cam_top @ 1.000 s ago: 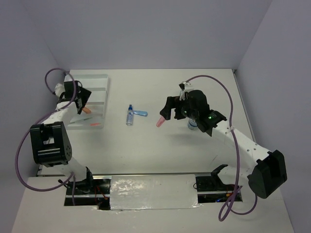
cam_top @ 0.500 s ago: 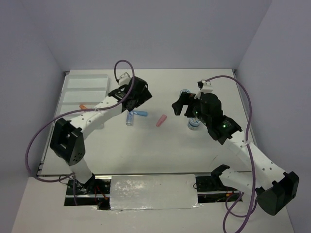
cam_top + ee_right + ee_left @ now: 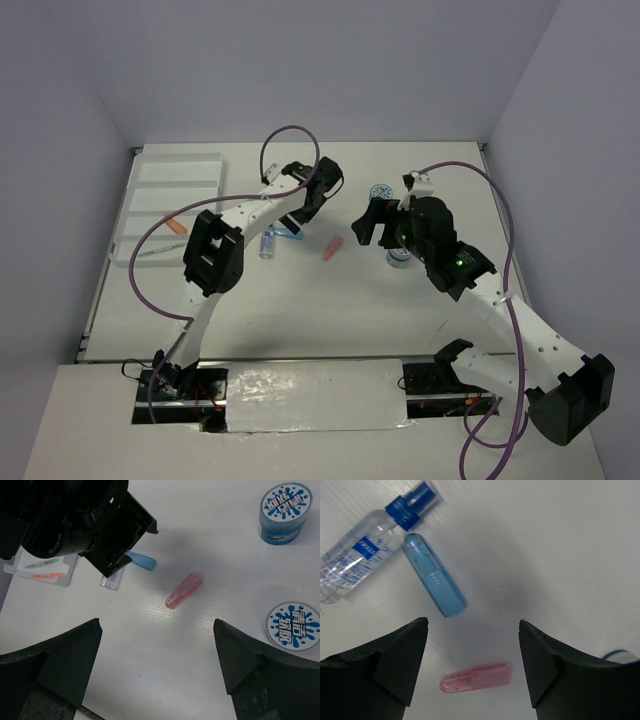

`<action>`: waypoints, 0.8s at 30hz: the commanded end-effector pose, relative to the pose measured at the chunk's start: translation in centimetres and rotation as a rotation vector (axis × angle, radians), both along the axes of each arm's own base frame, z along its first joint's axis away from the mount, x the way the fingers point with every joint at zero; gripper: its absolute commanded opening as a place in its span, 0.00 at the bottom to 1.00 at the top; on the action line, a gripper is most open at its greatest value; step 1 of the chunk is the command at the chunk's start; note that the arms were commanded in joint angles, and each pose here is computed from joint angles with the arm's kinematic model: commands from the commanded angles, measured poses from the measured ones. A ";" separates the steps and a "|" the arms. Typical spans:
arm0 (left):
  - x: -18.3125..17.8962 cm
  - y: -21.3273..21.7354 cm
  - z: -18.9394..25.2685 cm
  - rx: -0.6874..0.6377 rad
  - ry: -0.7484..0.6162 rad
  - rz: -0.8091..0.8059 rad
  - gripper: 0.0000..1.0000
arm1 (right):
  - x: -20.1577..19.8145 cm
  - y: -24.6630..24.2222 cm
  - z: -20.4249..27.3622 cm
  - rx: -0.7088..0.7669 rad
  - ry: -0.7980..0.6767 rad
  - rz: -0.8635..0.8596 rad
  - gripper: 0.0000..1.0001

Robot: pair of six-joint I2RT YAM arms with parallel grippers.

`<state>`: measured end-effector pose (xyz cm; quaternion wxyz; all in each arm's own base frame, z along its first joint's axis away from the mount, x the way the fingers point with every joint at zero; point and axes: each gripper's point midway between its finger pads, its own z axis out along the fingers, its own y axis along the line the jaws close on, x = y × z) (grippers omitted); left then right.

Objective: Sort the stationery into containers
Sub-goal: Pick up the stationery from the center of the board.

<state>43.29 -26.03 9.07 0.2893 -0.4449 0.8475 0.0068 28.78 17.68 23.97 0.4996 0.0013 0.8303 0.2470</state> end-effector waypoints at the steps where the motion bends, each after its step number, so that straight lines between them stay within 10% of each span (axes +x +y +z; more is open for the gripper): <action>1: -1.0 2.5 -0.3 0.049 0.022 0.097 0.85 | 0.3 0.1 1.0 0.005 -0.043 0.018 1.00; 24: -1.4 4.9 -6.2 0.048 0.156 0.108 0.68 | 0.8 1.1 0.4 -0.005 -0.045 0.064 1.00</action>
